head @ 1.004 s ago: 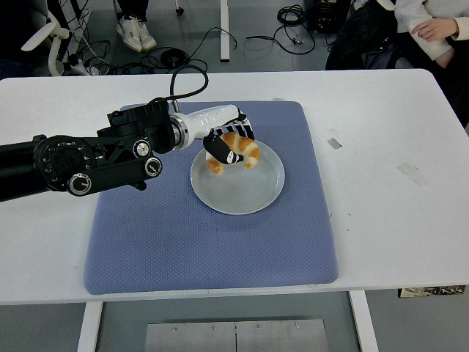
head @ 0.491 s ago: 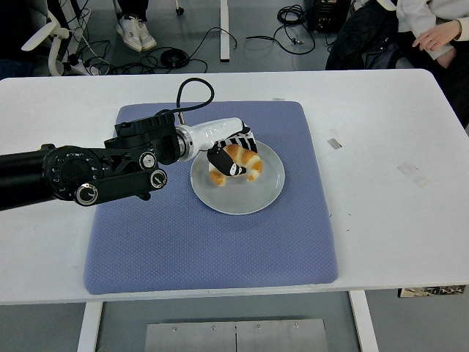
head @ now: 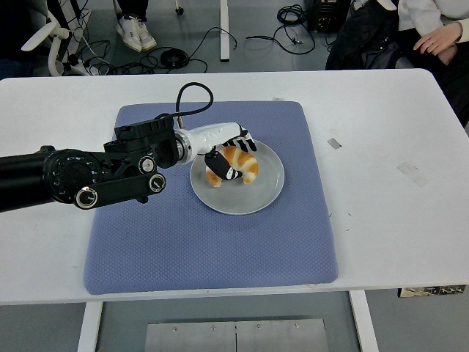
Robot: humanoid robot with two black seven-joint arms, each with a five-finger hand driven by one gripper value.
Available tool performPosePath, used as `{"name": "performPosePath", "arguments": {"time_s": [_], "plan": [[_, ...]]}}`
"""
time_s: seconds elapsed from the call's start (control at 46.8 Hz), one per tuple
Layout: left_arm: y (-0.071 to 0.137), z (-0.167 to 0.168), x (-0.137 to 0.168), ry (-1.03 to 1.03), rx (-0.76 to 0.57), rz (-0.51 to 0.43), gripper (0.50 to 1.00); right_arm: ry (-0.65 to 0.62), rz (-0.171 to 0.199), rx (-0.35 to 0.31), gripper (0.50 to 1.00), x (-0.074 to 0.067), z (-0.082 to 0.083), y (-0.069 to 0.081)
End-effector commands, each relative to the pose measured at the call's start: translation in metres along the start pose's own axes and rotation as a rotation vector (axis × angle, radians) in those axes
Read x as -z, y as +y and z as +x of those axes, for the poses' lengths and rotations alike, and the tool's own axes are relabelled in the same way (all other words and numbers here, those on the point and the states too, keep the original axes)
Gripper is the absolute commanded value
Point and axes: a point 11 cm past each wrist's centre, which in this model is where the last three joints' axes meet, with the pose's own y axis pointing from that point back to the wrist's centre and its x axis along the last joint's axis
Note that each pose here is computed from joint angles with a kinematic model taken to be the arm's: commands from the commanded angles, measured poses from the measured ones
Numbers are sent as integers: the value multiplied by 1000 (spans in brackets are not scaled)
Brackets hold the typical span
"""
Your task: Place the bread on the plate
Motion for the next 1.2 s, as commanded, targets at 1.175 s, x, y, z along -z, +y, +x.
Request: {"name": "performPosePath", "arguments": {"time_s": [1.175], "plan": [[77,149,85,567,-456,-194,939,0,0,0,1000,0,0,0]]}}
